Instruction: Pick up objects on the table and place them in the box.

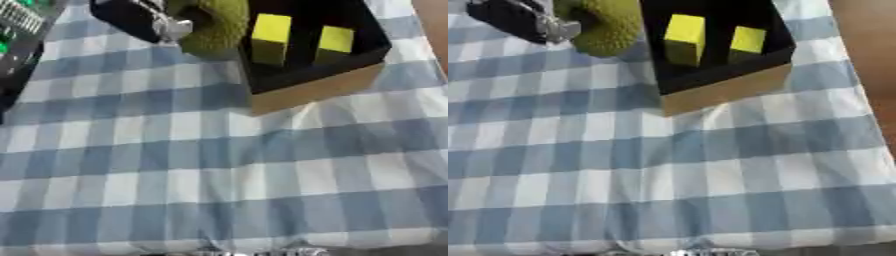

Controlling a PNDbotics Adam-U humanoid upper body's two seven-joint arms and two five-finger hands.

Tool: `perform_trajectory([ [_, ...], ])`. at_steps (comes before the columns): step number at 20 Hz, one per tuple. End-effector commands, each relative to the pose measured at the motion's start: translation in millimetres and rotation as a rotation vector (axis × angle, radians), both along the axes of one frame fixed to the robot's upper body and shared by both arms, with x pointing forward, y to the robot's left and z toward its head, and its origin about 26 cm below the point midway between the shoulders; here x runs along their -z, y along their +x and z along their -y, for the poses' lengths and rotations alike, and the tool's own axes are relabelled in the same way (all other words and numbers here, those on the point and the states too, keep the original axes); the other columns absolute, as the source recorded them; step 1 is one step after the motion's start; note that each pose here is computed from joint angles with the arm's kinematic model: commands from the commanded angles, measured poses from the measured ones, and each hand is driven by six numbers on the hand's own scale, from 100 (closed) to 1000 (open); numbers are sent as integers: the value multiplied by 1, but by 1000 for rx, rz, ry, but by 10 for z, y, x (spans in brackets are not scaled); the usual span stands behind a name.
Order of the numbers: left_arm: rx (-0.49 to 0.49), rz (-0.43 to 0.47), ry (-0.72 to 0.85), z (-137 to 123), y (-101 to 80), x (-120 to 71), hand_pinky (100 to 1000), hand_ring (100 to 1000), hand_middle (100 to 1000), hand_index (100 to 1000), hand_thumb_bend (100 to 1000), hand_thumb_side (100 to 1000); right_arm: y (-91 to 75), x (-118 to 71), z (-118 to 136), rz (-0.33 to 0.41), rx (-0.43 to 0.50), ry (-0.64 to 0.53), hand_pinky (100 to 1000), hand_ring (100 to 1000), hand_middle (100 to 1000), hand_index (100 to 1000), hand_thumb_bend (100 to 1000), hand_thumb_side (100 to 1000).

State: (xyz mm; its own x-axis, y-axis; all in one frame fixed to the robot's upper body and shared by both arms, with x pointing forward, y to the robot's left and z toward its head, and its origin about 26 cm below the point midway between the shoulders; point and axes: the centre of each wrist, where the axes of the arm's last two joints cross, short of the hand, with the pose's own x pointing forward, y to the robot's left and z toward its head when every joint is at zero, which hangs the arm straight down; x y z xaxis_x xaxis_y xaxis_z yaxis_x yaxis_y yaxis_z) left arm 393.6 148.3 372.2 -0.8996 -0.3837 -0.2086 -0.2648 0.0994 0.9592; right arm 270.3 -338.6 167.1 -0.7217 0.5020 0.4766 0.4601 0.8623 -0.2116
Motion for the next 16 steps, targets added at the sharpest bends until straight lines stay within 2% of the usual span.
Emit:
perform_trajectory([
  [1,1,6,-56,28,178,-107,737,681,589,541,100,261,-4,-92,27,21,-6,-27,930,1000,405,884,100,470],
  [5,-11,10,-79,176,391,-84,735,677,587,543,100,264,11,-117,13,29,-20,-29,930,1000,407,884,100,470],
  [11,-63,-14,-102,369,688,144,737,677,590,559,100,265,37,-156,-16,45,-44,-30,930,1000,407,884,100,470],
  [16,-82,-35,-98,445,823,325,740,680,594,587,100,262,48,-169,-33,48,-55,-25,930,1000,407,885,100,470],
])
